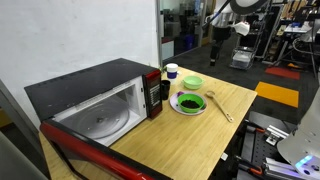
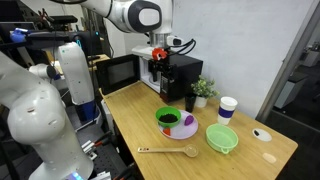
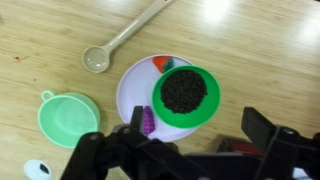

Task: Close the microwave door

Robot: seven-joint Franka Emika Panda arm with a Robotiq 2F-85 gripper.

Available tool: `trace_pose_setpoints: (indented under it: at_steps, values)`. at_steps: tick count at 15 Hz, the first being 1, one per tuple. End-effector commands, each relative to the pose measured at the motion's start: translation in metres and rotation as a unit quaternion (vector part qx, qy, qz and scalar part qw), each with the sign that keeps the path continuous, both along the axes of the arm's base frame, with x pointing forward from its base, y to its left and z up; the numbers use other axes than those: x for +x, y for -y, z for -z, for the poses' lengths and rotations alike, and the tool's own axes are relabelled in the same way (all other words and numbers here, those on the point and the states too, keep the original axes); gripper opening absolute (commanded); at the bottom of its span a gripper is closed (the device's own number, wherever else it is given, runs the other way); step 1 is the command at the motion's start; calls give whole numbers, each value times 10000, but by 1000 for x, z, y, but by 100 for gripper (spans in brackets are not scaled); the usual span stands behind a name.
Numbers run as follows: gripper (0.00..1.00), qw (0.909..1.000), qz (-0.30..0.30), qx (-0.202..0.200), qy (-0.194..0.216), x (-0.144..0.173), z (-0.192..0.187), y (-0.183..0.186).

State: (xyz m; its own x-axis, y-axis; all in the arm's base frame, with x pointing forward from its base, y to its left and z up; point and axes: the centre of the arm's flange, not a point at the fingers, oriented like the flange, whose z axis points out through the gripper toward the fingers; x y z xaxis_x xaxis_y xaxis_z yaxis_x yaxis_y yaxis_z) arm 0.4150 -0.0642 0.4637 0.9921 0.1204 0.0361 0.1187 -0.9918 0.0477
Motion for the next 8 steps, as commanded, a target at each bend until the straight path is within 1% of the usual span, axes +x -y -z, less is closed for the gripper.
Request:
trace_pose_setpoints:
  at_steps: [1,5,6,8]
  values:
    - [100,9986,-26,498,174,10,-4,-66]
    - [100,9938,67,1054,342,14,-9,-144]
    - [100,9911,182,1269,348,17,-10,-164]
    - [100,9866,266,1572,341,20,-13,-197]
